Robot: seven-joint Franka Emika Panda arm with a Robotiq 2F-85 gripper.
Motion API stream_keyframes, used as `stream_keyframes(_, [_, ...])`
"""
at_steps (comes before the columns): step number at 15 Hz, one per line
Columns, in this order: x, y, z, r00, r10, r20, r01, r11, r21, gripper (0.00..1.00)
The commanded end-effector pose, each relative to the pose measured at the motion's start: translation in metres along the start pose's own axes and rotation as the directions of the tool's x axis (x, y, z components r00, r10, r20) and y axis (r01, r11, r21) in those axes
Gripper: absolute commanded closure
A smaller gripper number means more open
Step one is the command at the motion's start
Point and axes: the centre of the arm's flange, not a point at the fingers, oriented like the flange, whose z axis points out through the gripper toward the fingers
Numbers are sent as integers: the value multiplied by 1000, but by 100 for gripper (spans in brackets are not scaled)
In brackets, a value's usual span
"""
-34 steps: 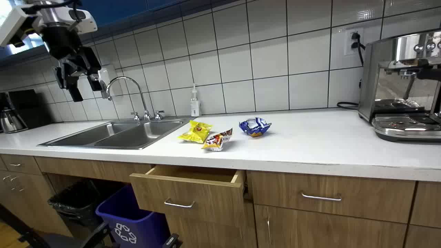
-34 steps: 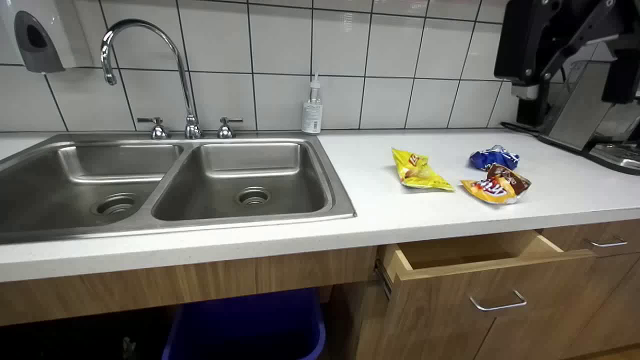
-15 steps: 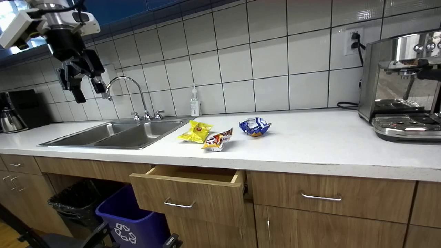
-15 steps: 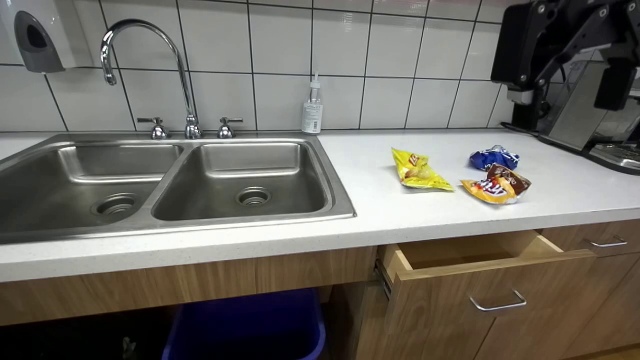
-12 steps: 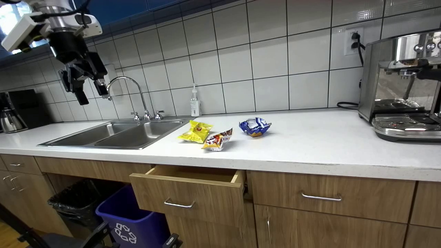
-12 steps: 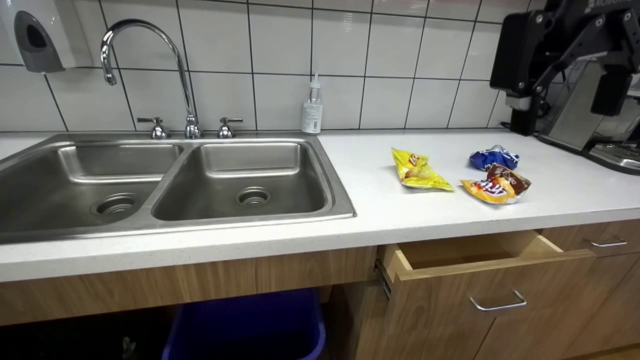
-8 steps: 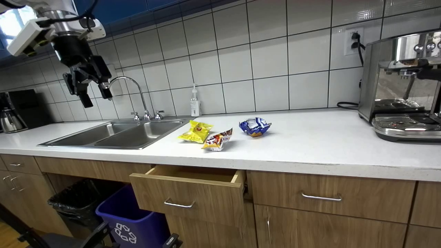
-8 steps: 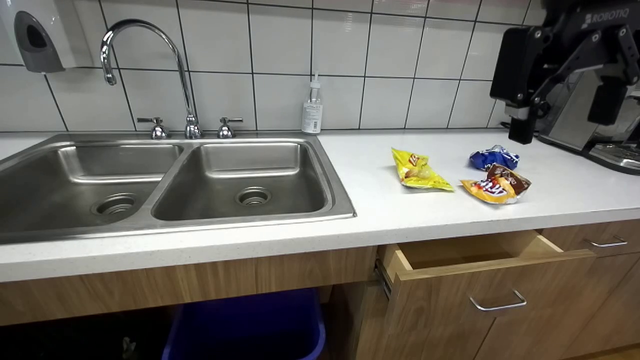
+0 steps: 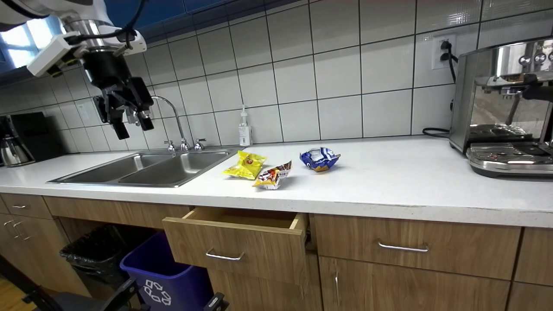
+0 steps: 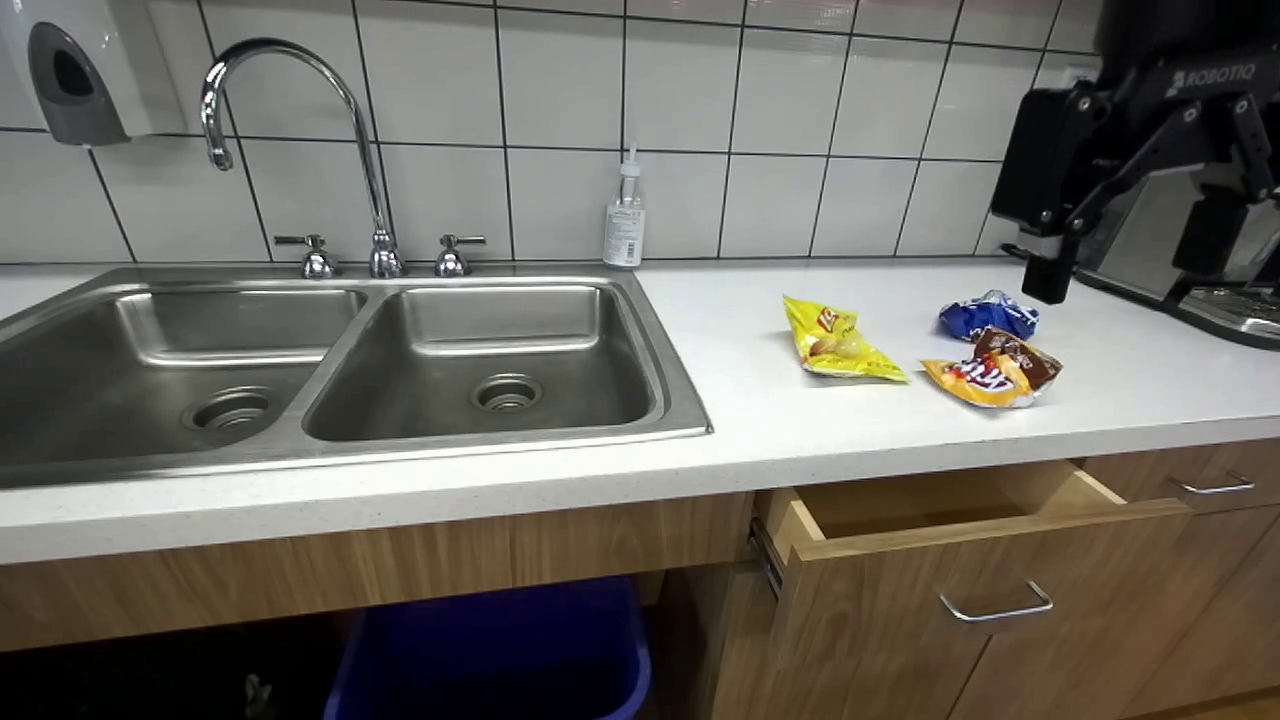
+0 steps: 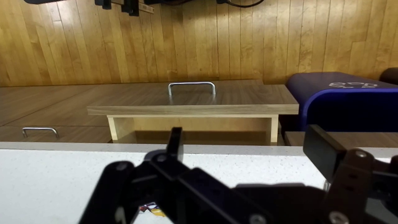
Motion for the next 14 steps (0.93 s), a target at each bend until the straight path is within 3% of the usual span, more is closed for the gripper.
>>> stream_keyframes(1, [3,16,7,1000,-14,-21,14,1000,8,0])
stream_keyframes(14, [9,38,43,998,-22,-65,22,1000,8,0])
